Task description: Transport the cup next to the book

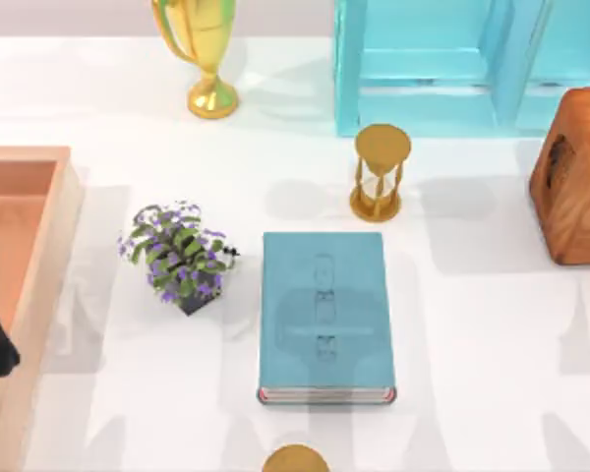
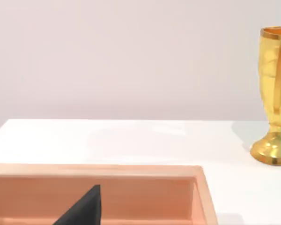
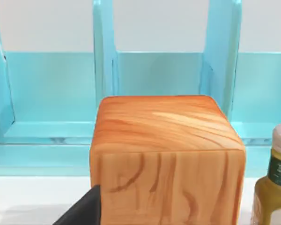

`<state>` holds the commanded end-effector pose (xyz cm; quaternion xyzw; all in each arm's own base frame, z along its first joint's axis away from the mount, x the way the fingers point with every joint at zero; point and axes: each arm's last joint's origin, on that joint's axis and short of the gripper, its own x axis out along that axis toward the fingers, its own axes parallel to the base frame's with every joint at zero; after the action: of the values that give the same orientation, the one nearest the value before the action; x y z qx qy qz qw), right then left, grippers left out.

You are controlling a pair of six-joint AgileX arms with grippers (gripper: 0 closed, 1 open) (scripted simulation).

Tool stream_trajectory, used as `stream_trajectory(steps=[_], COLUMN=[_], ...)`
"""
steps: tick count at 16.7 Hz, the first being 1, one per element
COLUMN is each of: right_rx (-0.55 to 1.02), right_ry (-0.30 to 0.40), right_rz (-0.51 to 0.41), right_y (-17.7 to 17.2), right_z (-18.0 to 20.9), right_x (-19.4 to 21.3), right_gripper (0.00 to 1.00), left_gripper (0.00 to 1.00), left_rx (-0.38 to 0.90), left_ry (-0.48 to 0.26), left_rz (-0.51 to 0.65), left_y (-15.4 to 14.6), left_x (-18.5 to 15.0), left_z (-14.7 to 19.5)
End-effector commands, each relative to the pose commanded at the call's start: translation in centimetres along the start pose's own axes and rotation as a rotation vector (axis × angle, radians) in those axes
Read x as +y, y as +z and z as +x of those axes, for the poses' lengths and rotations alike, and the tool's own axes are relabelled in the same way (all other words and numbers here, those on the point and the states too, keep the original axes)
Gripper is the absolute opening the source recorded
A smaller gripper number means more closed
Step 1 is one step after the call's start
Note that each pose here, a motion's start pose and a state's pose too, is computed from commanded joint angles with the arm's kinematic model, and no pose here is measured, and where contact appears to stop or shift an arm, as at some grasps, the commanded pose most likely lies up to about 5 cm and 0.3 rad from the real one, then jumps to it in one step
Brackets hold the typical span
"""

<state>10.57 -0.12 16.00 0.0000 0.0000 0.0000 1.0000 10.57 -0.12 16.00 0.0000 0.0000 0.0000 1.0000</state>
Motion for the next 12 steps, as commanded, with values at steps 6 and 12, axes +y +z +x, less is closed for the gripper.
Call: stream_trajectory(steps=[6,12], right_rx=[0.101,0.494], right_ry=[-0.001,0.108], right_rz=[-0.102,-0.503], right_y=[0.7,3.1], right_z=[0.1,1.0], right_x=[-0.1,-0.2], right_gripper=[1.00,1.00], left_gripper=[1.00,1.00], left_rx=[0.000,0.000], left_ry=[0.000,0.000], left_rz=[0.000,0.000], left_y=[0.0,0.0], left_x=[0.0,0.0], left_z=[0.0,0.0])
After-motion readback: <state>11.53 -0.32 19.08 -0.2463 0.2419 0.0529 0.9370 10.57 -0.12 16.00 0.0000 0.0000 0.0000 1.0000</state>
